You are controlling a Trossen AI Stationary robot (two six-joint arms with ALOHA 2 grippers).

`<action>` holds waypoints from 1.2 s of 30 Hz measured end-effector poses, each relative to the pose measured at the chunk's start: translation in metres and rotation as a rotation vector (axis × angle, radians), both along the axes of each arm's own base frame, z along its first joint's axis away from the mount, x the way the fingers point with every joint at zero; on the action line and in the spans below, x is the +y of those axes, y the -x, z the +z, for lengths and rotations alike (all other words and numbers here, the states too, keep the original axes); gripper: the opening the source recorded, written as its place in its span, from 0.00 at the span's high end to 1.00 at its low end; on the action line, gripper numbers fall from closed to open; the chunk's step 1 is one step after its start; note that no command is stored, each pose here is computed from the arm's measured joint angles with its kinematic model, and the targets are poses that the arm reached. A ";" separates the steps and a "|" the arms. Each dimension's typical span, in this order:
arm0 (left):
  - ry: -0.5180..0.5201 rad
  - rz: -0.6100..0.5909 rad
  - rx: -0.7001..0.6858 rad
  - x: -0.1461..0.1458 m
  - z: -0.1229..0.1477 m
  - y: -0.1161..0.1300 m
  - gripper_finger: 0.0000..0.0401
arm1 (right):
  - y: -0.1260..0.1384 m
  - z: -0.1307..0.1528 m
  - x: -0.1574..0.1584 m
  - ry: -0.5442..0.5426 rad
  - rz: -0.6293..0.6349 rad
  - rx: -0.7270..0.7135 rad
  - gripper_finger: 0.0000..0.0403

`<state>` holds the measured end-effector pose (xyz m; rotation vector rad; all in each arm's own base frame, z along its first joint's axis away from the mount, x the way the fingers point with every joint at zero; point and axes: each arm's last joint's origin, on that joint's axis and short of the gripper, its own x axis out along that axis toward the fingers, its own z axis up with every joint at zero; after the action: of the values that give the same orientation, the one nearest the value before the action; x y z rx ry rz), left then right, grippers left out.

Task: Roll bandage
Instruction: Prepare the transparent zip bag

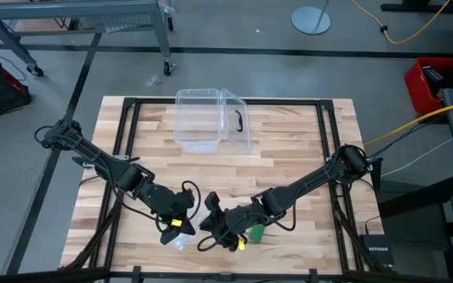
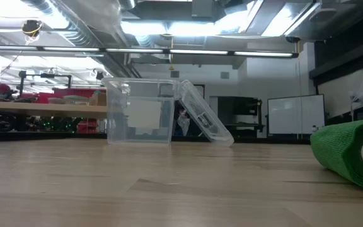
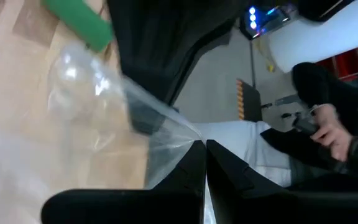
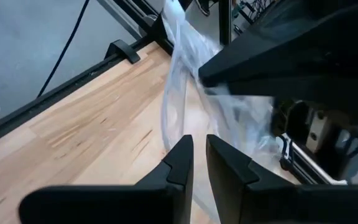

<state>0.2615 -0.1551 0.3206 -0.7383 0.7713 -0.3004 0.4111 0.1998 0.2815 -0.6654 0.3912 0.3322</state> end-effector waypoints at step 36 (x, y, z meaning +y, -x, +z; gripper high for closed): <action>0.001 0.170 -0.083 -0.002 0.000 -0.012 1.00 | -0.010 -0.015 -0.003 -0.124 -0.073 0.037 0.88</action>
<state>0.2735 -0.1567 0.3208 -0.7827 0.6250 -0.1765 0.4214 0.1970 0.2661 -0.5232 0.4260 0.2970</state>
